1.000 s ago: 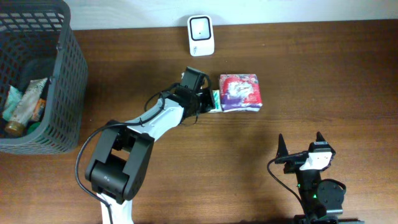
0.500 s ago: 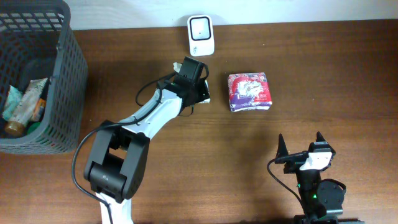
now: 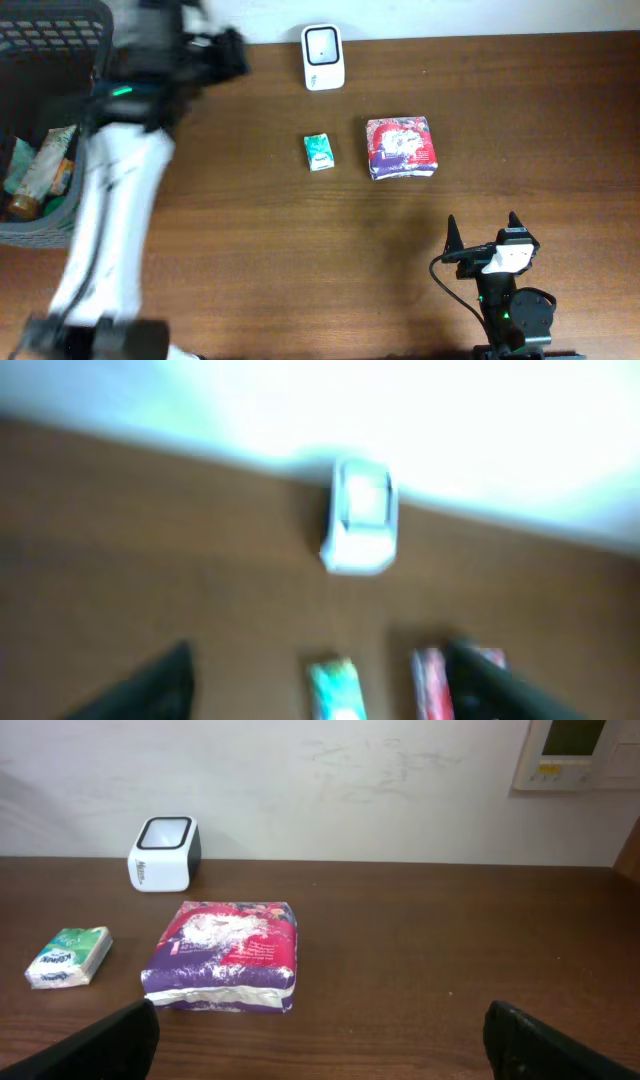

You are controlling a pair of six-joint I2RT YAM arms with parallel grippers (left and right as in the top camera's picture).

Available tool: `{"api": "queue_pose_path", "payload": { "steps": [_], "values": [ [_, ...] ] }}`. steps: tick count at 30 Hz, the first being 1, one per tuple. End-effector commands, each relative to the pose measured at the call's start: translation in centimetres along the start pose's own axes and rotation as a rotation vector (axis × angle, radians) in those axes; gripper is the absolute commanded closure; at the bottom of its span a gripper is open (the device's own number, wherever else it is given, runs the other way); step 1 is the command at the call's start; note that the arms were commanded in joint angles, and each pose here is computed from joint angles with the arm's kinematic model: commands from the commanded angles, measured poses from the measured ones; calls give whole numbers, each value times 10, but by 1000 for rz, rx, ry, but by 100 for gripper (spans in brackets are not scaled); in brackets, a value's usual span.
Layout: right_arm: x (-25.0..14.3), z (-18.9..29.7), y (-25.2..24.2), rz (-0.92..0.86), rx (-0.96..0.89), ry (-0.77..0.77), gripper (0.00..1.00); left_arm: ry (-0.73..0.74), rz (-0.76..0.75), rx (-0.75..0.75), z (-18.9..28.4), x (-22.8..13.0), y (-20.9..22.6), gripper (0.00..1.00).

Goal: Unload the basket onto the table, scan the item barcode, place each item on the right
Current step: 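Reach the left gripper into the basket and grasp the white Pantene tube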

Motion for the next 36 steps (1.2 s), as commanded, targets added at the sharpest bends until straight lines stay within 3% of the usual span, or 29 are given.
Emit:
{"api": "queue_pose_path", "payload": {
  "steps": [1, 2, 5, 8, 10, 12, 14, 16, 20, 22, 29, 30, 33, 36],
  "values": [
    [-3, 0, 1, 7, 1, 4, 1, -434, 28, 378, 99, 106, 102, 10],
    [-3, 0, 1, 7, 1, 4, 2, -548, 80, 534, 124, 130, 146, 8],
    [-3, 0, 1, 7, 1, 4, 1, -523, -65, 724, 134, 150, 212, 8],
    [-3, 0, 1, 7, 1, 4, 2, -310, -207, 895, 107, 138, 290, 1],
    [-3, 0, 1, 7, 1, 4, 1, -154, -279, 947, 88, 120, 326, 2],
    [-3, 0, 1, 7, 1, 4, 1, -25, -278, 970, 68, 97, 357, 12],
    [-3, 0, 1, 7, 1, 4, 2, 87, -270, 987, 51, 75, 385, 31],
    [-3, 0, 1, 7, 1, 4, 2, 208, -278, 986, 32, 50, 407, 33],
    [-3, 0, 1, 7, 1, 4, 1, 332, -293, 908, -1, 18, 420, 29],
    [-3, 0, 1, 7, 1, 4, 1, 387, -301, 843, -17, 2, 423, 14],
    [-3, 0, 1, 7, 1, 4, 1, 467, -299, 850, -20, -33, 453, 11],
    [-3, 0, 1, 7, 1, 4, 1, 456, -295, 854, -22, -35, 457, 16],
    [-3, 0, 1, 7, 1, 4, 1, 469, -287, 837, -25, -47, 463, 16],
    [-3, 0, 1, 7, 1, 4, 1, 491, -260, 793, -31, -61, 472, 30]
  ]
}}
Point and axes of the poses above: each gripper's point midway between its finger pads, its own z axis back along the fingers, its own y axis along the line the jaws close on, x = y × z, the point moved 1 cm from there along z, back along the fingers, and after that the axes turned 11 degrees about z, right-handed, at the moved point
